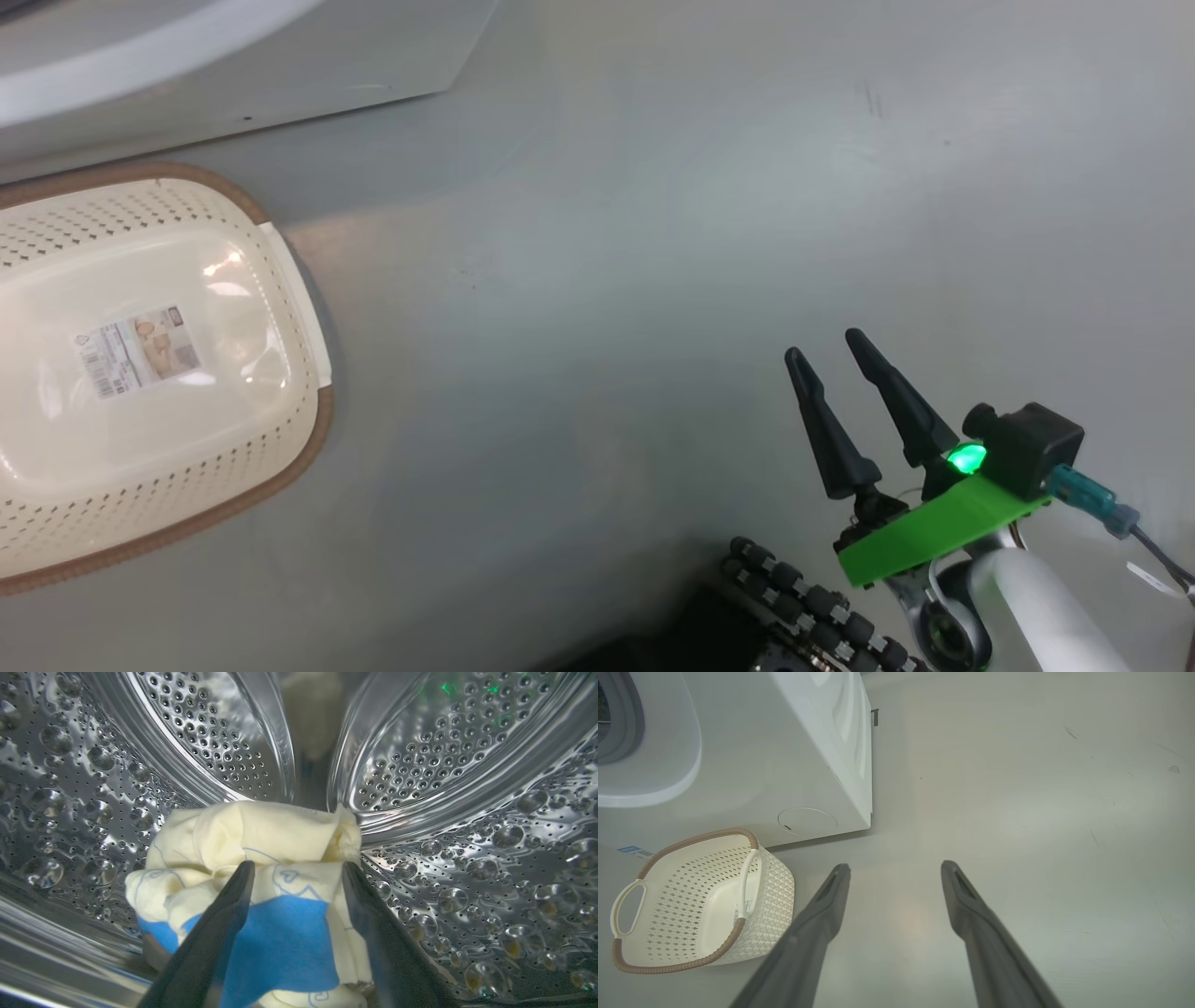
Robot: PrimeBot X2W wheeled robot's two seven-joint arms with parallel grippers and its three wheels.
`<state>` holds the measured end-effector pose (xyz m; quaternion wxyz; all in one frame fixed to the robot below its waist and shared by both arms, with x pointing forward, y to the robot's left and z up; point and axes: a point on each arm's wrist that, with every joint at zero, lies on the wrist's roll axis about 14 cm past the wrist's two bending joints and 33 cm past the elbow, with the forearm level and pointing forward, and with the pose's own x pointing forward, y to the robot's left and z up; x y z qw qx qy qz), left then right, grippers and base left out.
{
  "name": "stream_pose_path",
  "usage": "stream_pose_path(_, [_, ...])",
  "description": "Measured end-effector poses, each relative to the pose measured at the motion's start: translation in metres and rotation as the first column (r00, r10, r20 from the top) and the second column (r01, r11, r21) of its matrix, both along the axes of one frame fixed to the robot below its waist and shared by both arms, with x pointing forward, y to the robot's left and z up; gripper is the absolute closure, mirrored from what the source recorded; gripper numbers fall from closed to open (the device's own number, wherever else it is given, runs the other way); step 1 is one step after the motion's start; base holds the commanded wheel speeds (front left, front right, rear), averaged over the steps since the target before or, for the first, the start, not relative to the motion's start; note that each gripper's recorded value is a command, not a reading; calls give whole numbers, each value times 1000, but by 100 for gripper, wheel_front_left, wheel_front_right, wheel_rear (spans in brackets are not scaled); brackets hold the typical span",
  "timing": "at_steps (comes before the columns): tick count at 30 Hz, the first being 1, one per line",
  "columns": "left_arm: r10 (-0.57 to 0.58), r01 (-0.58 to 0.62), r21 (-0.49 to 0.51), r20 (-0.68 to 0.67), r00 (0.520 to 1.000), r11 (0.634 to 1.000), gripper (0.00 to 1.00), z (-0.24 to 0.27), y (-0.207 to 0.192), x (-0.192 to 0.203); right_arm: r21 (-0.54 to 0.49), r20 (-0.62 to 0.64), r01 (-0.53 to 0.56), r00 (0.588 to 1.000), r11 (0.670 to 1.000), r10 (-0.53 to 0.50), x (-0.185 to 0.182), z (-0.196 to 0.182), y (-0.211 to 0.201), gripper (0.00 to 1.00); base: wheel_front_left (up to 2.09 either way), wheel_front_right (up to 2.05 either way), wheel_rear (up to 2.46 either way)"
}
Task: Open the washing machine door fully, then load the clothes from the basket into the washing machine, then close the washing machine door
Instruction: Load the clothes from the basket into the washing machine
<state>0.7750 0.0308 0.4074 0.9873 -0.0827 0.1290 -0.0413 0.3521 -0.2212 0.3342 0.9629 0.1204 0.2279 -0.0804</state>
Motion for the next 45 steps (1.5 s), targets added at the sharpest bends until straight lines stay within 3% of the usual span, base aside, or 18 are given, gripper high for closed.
stream_pose_path(16, [56,-56,-17,-20,998,998,0,16,22,-27,21,95,-52,994,998,50,24,18,12,0,0,0,0])
stream_pose_path(45, [43,-44,-67,-13,999,997,0,41,31,-81,23,215,-135,968,991,127,50,48,30,0,0,0,0])
